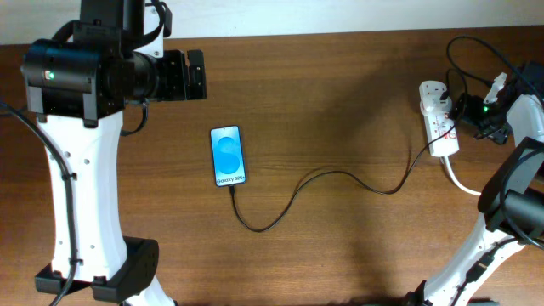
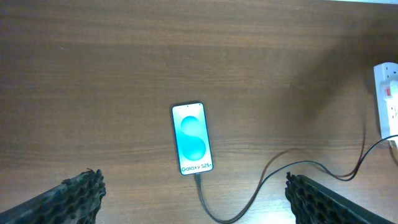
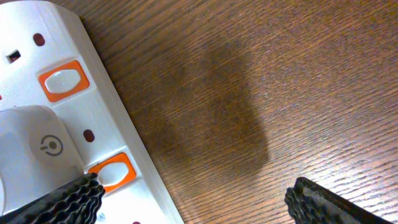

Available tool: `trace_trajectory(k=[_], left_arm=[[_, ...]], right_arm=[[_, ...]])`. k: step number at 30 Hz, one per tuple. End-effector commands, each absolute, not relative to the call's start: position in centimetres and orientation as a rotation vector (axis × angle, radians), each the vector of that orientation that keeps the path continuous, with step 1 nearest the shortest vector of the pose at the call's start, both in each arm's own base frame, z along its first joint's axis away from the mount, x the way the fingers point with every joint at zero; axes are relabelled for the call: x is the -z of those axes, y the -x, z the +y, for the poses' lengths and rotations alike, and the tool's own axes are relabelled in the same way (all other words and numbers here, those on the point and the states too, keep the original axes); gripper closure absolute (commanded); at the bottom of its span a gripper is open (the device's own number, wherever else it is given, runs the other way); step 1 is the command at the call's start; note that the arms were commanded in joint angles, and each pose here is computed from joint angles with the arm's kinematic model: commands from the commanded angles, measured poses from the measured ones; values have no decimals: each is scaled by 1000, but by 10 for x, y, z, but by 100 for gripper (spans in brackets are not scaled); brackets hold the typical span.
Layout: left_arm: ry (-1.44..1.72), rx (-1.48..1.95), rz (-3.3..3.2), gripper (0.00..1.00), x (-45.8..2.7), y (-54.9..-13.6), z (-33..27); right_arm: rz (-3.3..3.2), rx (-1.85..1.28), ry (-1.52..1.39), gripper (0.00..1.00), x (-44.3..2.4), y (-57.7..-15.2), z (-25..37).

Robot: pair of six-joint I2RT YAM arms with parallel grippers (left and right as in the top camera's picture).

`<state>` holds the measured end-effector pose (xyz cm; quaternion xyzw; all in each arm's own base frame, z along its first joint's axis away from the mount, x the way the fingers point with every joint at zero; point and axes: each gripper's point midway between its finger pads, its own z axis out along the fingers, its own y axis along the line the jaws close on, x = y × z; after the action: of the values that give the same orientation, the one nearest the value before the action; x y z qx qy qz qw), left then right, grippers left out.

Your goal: Plug charger to phone and switch on socket

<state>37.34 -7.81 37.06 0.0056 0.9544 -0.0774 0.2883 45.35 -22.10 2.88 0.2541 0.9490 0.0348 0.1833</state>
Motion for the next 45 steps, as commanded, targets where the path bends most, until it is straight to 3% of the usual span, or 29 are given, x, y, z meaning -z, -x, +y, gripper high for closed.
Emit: trace_trajectory(k=[1, 16, 27, 45], left_arm=[[1, 195, 2540, 1, -374, -371, -74], [1, 194, 2540, 1, -374, -371, -74], [1, 194, 2540, 1, -374, -371, -74], [1, 194, 2540, 1, -374, -371, -74]], right_arm=[[2701, -137, -709, 0, -17, -455, -209], [2671, -148, -883, 0, -13, -451, -210], [2713, -154, -902, 1, 15, -448, -208], [2806, -174, -878, 2, 20, -436, -187]])
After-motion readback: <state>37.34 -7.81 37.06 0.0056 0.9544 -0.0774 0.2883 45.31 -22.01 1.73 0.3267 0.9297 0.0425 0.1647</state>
